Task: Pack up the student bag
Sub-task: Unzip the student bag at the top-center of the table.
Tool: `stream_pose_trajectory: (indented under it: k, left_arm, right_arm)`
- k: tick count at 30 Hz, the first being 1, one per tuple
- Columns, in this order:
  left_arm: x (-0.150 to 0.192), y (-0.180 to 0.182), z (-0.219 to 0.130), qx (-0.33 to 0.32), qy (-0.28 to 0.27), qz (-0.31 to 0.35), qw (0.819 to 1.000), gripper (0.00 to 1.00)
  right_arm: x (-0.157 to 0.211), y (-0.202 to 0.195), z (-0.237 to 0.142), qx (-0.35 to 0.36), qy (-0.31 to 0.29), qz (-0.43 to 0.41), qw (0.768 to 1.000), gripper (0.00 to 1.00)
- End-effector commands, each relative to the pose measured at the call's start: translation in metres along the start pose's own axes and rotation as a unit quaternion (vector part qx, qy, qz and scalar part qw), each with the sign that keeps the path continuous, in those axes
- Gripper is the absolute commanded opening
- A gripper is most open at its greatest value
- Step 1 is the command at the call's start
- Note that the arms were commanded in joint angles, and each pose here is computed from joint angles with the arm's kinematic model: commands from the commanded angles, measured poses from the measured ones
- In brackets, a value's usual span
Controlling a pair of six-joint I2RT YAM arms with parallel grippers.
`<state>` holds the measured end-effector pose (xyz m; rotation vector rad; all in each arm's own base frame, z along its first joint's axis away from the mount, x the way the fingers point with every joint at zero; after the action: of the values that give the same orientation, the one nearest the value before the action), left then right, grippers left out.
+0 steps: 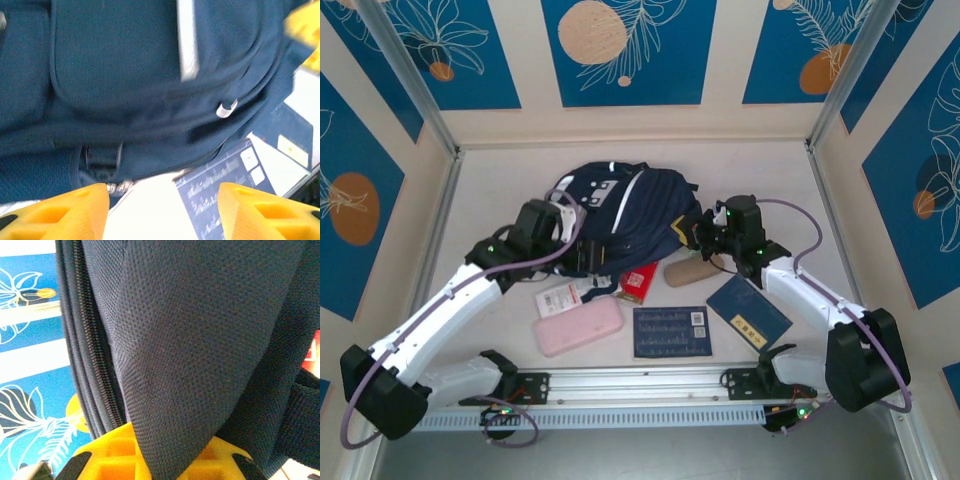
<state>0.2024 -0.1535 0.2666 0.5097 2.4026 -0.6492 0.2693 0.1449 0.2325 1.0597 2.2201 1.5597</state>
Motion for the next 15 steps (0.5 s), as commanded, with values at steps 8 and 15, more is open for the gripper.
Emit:
stream_pose_trajectory:
  k: [8,15]
  left_arm:
    - [0.030,0.010,0.015,0.025,-0.053,-0.039,0.997,0.60]
    - [0.051,0.012,0.033,0.071,-0.055,-0.078,0.993,0.50]
  right_arm:
    - [0.001,0.054,-0.014,-0.049,0.003,-0.008,0.999,0.00]
    - [0.000,0.059,-0.011,-0.046,0.008,0.002,0.999,0.00]
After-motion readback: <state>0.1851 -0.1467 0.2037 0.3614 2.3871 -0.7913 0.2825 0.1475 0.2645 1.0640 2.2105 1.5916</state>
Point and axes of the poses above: each hand's point on the last joint's axis, 136 mm out from that joint toward the fingers, its own z axis out along the fingers, its own y axis along the line the jaws close on, x = y × z, the point moved 9 cm from there along -z, back along the fingers, and after that the axes turned 9 degrees about z, right-handed, at the moved point
